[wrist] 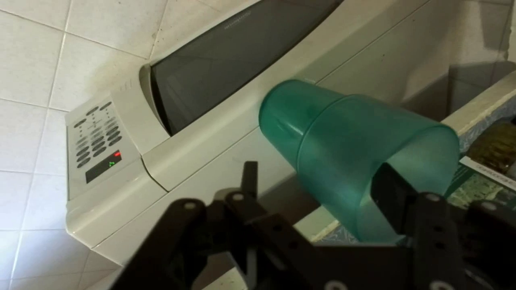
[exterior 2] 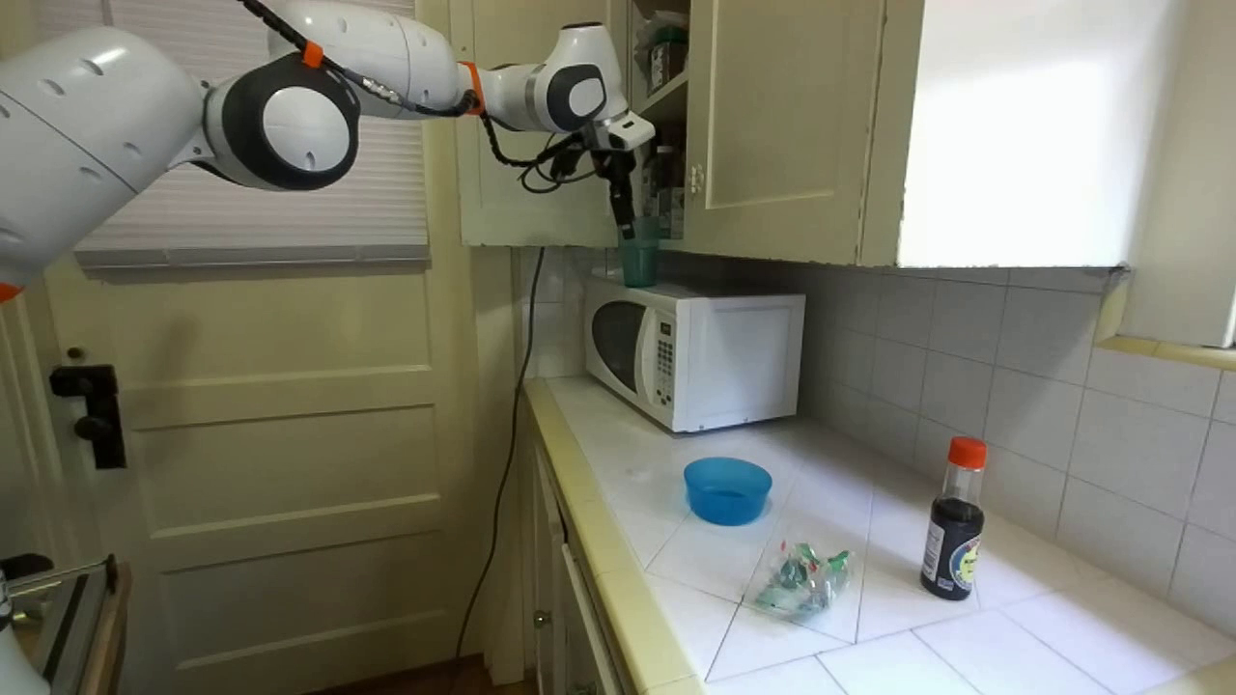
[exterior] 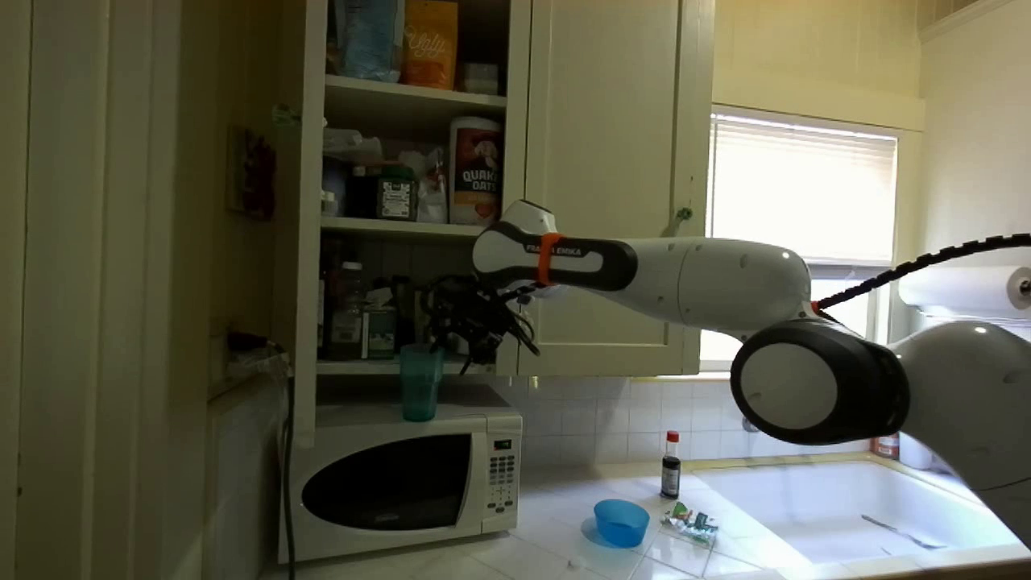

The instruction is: Put the blue cup in the blue bowl.

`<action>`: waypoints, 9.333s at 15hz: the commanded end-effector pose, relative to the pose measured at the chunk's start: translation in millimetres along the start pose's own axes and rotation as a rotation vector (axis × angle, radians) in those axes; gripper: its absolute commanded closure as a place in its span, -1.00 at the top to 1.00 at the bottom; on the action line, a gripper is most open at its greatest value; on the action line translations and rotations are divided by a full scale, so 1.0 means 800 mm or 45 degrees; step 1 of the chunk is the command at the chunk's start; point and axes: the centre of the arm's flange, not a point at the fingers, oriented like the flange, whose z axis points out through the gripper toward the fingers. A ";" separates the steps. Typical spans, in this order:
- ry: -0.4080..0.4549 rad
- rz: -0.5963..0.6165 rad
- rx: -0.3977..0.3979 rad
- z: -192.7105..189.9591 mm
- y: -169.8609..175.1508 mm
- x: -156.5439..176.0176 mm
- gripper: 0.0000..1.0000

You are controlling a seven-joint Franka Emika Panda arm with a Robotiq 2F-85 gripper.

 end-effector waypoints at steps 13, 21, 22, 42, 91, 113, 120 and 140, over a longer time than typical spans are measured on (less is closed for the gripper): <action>-0.153 -0.060 -0.187 -0.055 0.057 -0.046 -0.97; -0.234 0.200 -0.636 -0.078 0.113 -0.115 -0.97; -0.225 0.261 -0.646 -0.079 0.120 -0.120 -0.97; -0.164 0.637 -0.717 -0.048 0.279 -0.040 -0.97; 0.248 -0.059 -0.720 0.066 0.414 0.095 -0.97; -0.041 0.303 -0.696 0.084 0.453 0.084 -0.97; -0.041 0.346 -0.705 0.056 0.449 0.087 0.34; -0.141 -0.203 -0.672 -0.057 0.339 0.014 1.00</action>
